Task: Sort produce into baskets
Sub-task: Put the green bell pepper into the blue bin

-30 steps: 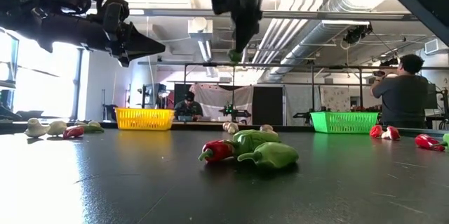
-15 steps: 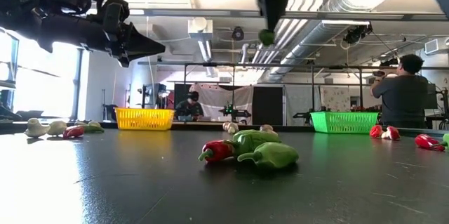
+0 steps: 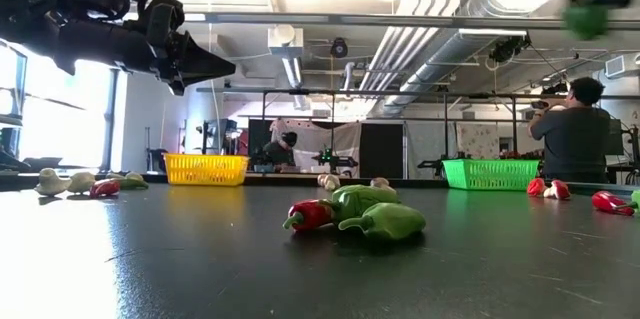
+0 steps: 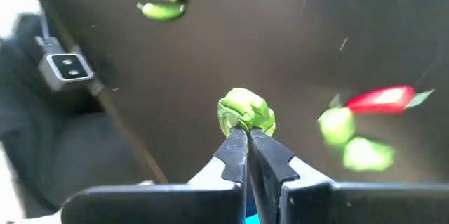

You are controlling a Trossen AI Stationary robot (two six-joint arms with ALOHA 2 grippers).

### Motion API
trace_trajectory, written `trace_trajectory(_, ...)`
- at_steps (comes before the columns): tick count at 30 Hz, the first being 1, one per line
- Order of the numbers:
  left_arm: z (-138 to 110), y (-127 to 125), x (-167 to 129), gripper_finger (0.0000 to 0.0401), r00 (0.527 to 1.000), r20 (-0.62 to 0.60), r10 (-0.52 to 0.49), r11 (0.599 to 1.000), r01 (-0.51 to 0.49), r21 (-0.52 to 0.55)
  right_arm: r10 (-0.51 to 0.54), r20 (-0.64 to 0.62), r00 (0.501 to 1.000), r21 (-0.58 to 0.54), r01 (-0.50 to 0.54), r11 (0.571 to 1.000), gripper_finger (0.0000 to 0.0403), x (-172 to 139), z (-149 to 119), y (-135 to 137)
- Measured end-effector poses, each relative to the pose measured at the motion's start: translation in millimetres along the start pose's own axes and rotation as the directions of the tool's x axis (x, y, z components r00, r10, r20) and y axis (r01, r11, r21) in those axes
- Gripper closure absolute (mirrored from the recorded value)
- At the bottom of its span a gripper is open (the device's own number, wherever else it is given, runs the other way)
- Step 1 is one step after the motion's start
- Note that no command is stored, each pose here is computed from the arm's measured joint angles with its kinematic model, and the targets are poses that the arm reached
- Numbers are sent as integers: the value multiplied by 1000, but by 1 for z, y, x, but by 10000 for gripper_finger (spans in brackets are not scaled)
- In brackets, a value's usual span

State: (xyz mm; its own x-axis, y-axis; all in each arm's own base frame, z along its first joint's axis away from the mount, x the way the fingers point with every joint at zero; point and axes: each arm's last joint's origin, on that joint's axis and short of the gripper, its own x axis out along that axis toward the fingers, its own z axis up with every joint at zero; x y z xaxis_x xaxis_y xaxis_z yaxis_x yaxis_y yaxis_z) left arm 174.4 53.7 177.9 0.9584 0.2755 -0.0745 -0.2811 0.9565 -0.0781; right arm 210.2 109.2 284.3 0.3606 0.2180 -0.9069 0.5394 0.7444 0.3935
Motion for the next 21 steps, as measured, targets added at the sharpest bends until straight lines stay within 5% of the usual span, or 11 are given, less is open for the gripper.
trace_trajectory(4, 0, 0, 0, 401, 1000, 0, 0, 1000, 0, 0, 63, -35, 997, 130, -58, 990, 403, 11, -42, -3)
trace_trajectory(11, 0, 0, 0, 401, 1000, 0, 0, 1000, 0, -8, 66, -190, 980, 283, -10, 959, 403, 36, -92, -12)
trace_trajectory(21, 0, 0, 0, 401, 1000, 0, 0, 1000, 0, -7, -23, -301, 953, 381, 142, 914, 403, 45, -124, -28)
